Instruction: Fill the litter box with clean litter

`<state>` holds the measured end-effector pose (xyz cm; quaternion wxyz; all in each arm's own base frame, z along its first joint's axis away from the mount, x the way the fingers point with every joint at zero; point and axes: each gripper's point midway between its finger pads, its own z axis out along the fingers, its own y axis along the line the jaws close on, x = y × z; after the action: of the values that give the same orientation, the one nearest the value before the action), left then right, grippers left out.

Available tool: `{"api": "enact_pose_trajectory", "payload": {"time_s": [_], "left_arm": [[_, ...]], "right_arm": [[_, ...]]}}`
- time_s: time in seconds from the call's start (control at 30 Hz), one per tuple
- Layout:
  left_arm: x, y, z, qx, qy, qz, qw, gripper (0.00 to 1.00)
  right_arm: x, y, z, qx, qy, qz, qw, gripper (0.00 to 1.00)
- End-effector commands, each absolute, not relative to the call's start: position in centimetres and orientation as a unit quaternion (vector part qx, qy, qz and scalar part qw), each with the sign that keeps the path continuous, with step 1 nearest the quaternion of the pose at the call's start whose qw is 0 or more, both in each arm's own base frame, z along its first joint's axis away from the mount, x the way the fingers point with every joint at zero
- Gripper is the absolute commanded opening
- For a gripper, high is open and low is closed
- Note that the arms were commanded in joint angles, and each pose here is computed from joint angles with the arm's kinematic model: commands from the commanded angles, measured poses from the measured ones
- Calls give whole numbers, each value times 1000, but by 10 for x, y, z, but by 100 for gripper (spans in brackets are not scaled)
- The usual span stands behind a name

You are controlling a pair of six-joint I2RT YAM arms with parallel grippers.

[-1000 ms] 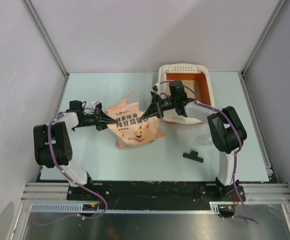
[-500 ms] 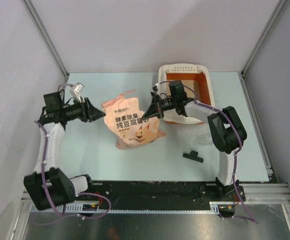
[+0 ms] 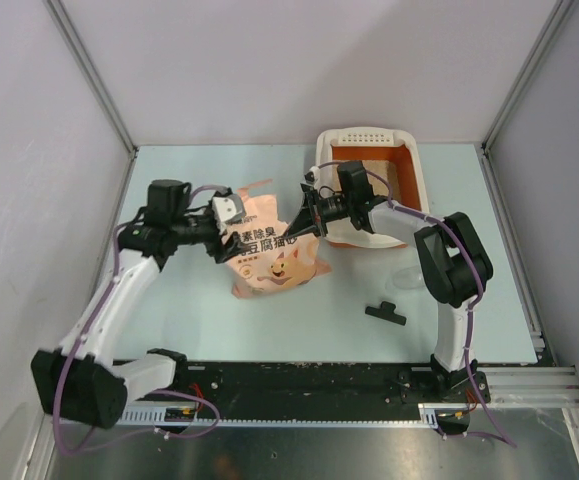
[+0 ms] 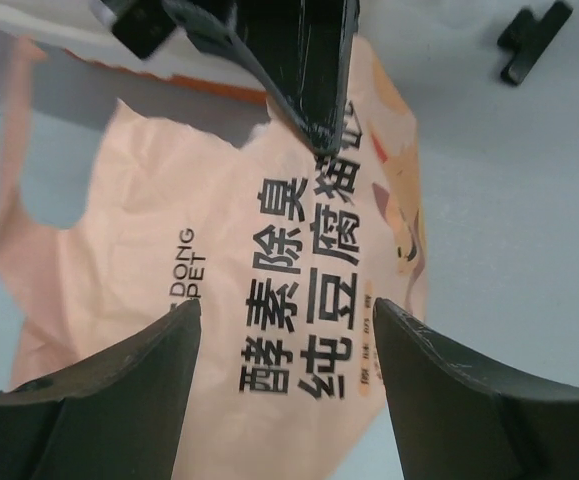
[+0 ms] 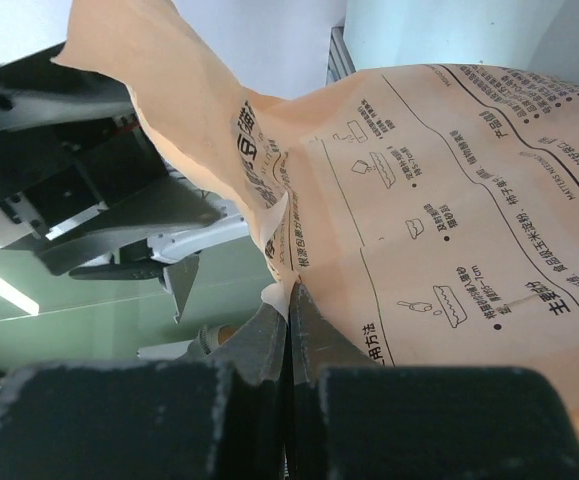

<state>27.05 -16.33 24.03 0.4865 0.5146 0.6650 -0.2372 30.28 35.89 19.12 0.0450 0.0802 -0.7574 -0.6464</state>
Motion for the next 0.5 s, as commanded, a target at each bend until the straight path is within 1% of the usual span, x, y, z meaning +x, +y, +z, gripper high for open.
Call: {"api": "enact_pose_trajectory", "payload": {"time_s": [0.0,0.1,0.33,0.43,0.47], "left_arm": [[289,-174,220,585,627,-211,470,74],[292,-180,207,600,621,-218,455,76],[290,-187,193,610,617,-234,438,75],[283,-188,184,612,616,-246,431,73],[282,-188,182,613,616,-247,428,71]], "right_arm": [[296,351,204,80,-746,-655,85,0],[296,352,204,82,-746,-655,83,0],[296,351,203,81,-747,-654,85,0],[297,351,201,78,-747,-655,86,0],[299,350,201,77,-747,-655,85,0]]}}
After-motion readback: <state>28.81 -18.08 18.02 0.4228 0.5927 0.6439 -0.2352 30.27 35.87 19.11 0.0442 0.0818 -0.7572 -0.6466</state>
